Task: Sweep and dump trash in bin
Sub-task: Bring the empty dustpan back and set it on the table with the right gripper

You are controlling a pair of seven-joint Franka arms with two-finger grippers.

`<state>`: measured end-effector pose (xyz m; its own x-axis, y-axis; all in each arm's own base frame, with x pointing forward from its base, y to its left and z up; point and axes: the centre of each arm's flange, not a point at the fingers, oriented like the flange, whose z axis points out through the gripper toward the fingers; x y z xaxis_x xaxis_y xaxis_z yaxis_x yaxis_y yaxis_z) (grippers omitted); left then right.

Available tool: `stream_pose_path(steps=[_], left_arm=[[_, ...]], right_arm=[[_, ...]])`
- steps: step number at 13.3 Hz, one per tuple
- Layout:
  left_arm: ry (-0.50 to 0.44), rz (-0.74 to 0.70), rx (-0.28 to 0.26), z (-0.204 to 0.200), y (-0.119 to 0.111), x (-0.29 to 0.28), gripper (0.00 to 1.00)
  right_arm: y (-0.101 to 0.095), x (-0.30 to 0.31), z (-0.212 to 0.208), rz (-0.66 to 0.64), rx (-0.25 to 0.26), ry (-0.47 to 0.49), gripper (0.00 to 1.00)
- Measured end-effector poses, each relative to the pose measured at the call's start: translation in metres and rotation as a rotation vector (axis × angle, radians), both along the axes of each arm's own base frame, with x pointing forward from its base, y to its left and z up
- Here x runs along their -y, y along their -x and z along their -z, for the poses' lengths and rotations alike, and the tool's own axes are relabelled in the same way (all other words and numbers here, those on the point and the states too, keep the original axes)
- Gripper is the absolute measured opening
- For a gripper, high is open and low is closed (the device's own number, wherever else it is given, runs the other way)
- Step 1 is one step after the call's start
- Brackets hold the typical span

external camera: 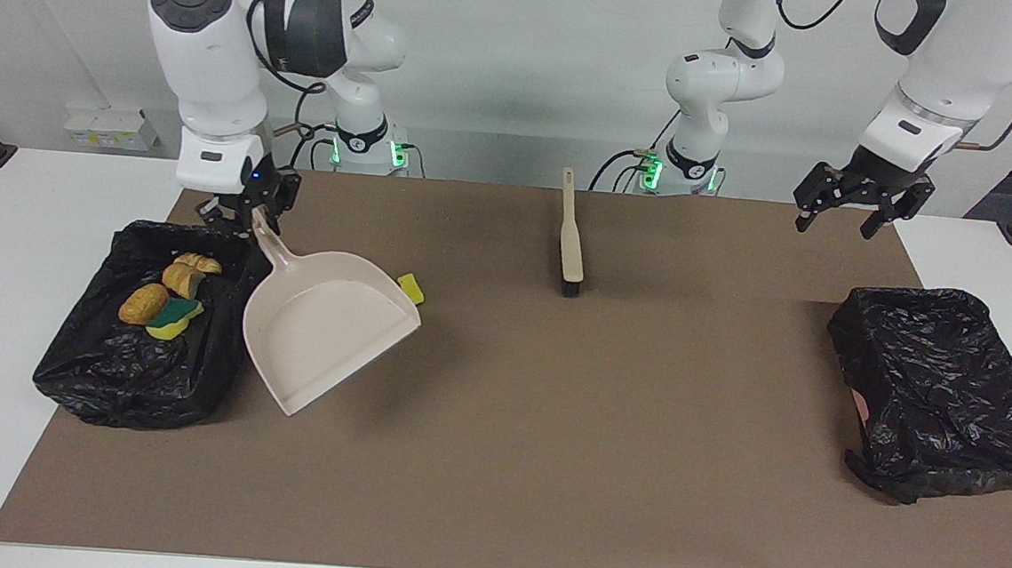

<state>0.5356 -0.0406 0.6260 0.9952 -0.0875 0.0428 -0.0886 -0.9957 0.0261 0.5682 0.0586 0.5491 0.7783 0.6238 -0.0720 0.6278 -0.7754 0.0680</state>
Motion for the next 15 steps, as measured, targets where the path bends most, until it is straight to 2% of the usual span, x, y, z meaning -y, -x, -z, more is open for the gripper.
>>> stream_pose_path(steps=[4,6,9,11,15], left_arm=[[-0.001,0.008,-0.021,-0.005,0.004,0.005,1.0],[0.004,0.004,-0.024,-0.007,0.006,0.003,1.0],[0.01,-0.015,-0.023,-0.012,0.009,-0.009,1.0],[0.01,-0.017,-0.019,-0.016,0.012,-0.01,1.0],[0.009,-0.017,-0.002,-0.027,0.018,-0.01,1.0]], right_arm=[[0.005,-0.109,0.03,0.397,0.011,-0.065,0.31],[0.004,-0.16,0.053,0.512,0.014,-0.082,0.31],[0.003,-0.234,0.09,0.561,0.0,-0.077,0.31],[-0.002,-0.279,0.122,0.59,0.019,-0.088,0.31],[-0.001,-0.33,0.192,0.615,0.038,-0.103,0.31]])
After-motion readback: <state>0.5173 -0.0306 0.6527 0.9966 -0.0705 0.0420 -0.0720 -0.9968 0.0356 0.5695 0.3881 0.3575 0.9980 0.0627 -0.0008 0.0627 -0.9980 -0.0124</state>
